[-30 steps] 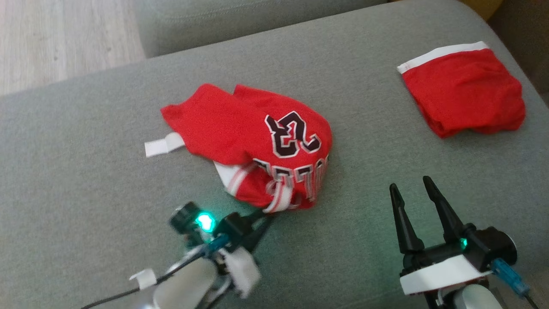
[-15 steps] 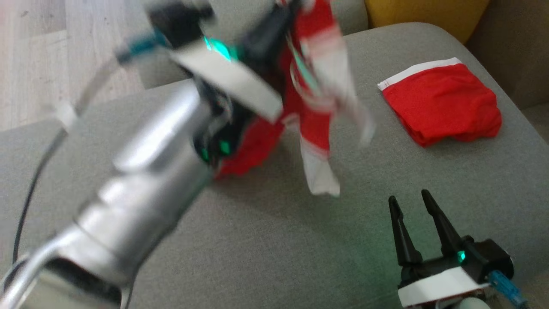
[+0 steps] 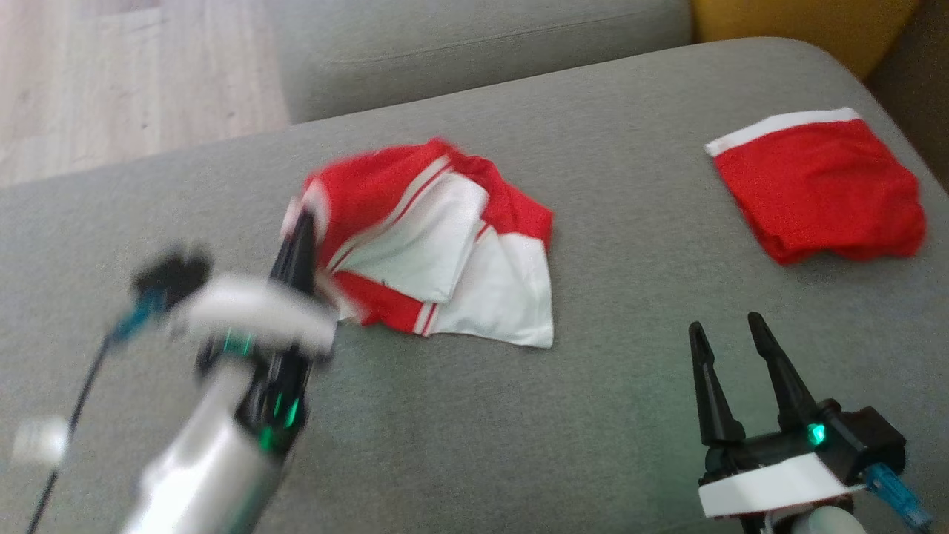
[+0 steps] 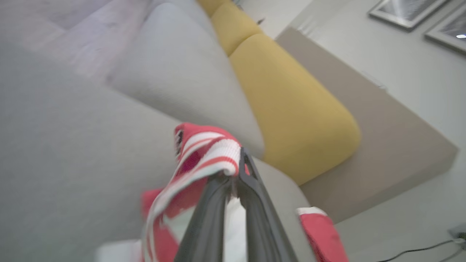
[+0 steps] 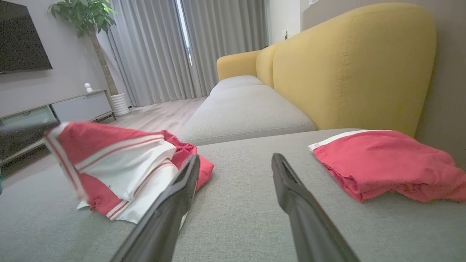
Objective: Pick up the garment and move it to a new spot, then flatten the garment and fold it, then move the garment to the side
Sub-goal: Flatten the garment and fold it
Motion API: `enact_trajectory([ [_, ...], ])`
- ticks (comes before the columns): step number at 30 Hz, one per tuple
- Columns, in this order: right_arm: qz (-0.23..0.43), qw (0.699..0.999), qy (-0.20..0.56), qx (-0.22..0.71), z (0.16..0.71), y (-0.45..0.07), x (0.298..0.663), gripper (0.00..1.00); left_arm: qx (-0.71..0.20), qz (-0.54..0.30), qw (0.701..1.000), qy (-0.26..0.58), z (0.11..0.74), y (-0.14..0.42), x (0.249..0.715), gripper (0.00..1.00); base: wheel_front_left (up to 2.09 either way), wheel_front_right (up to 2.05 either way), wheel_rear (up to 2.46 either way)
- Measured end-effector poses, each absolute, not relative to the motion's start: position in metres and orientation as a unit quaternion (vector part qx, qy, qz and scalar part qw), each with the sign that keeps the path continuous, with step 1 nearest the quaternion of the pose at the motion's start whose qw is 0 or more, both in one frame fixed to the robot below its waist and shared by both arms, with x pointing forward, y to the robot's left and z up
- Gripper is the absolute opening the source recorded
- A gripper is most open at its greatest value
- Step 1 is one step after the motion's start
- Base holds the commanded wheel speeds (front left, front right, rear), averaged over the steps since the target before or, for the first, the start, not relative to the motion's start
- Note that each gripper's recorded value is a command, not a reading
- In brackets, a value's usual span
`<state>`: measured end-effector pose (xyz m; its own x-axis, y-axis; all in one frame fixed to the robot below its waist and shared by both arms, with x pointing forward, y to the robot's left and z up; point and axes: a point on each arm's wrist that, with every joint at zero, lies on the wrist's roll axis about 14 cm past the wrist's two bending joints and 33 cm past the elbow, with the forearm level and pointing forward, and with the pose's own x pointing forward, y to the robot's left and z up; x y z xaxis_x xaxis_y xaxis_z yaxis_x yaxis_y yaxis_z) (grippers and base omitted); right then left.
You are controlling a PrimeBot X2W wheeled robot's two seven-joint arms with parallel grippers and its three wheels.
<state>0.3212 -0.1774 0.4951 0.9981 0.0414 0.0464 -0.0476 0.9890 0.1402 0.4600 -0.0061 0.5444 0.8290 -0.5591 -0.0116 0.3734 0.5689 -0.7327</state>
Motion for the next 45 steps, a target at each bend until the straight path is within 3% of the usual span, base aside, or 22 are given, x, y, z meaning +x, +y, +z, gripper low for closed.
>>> enact_trajectory([
  [5, 0.044, 0.996, -0.013, 0.075, 0.490, -0.164, 0.330, 1.00, -0.403, -0.148, 0.886, 0.177, 0.455, 0.058, 0.419, 0.00, 0.00, 0.00, 0.00],
  [10, 0.067, 0.995, -0.007, 0.073, 0.488, -0.150, 0.337, 1.00, -0.413, -0.102, 0.889, 0.169, 0.441, 0.082, 0.406, 0.00, 0.00, 0.00, 0.00],
  [11, 0.071, 0.995, -0.007, 0.074, 0.487, -0.148, 0.338, 1.00, -0.409, -0.098, 0.892, 0.165, 0.441, 0.084, 0.405, 0.05, 0.00, 0.00, 0.00],
  [12, 0.075, 0.994, -0.007, 0.074, 0.487, -0.146, 0.339, 1.00, -0.405, -0.096, 0.895, 0.162, 0.442, 0.086, 0.405, 0.88, 0.00, 0.00, 0.00],
  [13, 0.077, 0.994, -0.006, 0.074, 0.487, -0.145, 0.339, 1.00, -0.397, -0.093, 0.900, 0.156, 0.443, 0.087, 0.405, 1.00, 0.00, 0.00, 0.00],
  [16, 0.080, 0.994, -0.009, 0.072, 0.489, -0.144, 0.339, 1.00, -0.363, -0.087, 0.918, 0.135, 0.451, 0.092, 0.409, 1.00, 0.00, 0.00, 0.00],
  [20, 0.081, 0.994, -0.010, 0.071, 0.489, -0.144, 0.338, 1.00, -0.304, -0.141, 0.934, 0.121, 0.458, 0.062, 0.395, 1.00, 0.00, 0.00, 0.00],
  [26, 0.079, 0.994, 0.001, 0.072, 0.483, -0.144, 0.338, 1.00, -0.268, -0.180, 0.920, 0.223, 0.409, 0.016, 0.360, 1.00, 0.00, 0.00, 0.00],
  [39, 0.056, 0.996, 0.012, 0.061, 0.476, -0.161, 0.343, 1.00, -0.250, -0.183, 0.912, 0.271, 0.386, -0.004, 0.405, 1.00, 0.00, 0.00, 0.00],
  [40, 0.054, 0.997, 0.014, 0.061, 0.475, -0.162, 0.342, 1.00, -0.248, -0.184, 0.912, 0.269, 0.386, -0.005, 0.407, 0.49, 0.00, 0.00, 0.00],
  [41, 0.053, 0.997, 0.014, 0.061, 0.475, -0.163, 0.342, 1.00, -0.244, -0.185, 0.912, 0.272, 0.385, -0.006, 0.409, 0.49, 0.00, 0.00, 0.00],
  [43, 0.050, 0.997, 0.015, 0.060, 0.475, -0.165, 0.341, 1.00, -0.239, -0.192, 0.911, 0.276, 0.382, -0.008, 0.410, 0.00, 0.00, 0.00, 0.00],
  [45, 0.049, 0.997, 0.015, 0.060, 0.475, -0.165, 0.341, 1.00, -0.237, -0.195, 0.910, 0.278, 0.381, -0.008, 0.410, 0.00, 0.00, 0.00, 0.00],
])
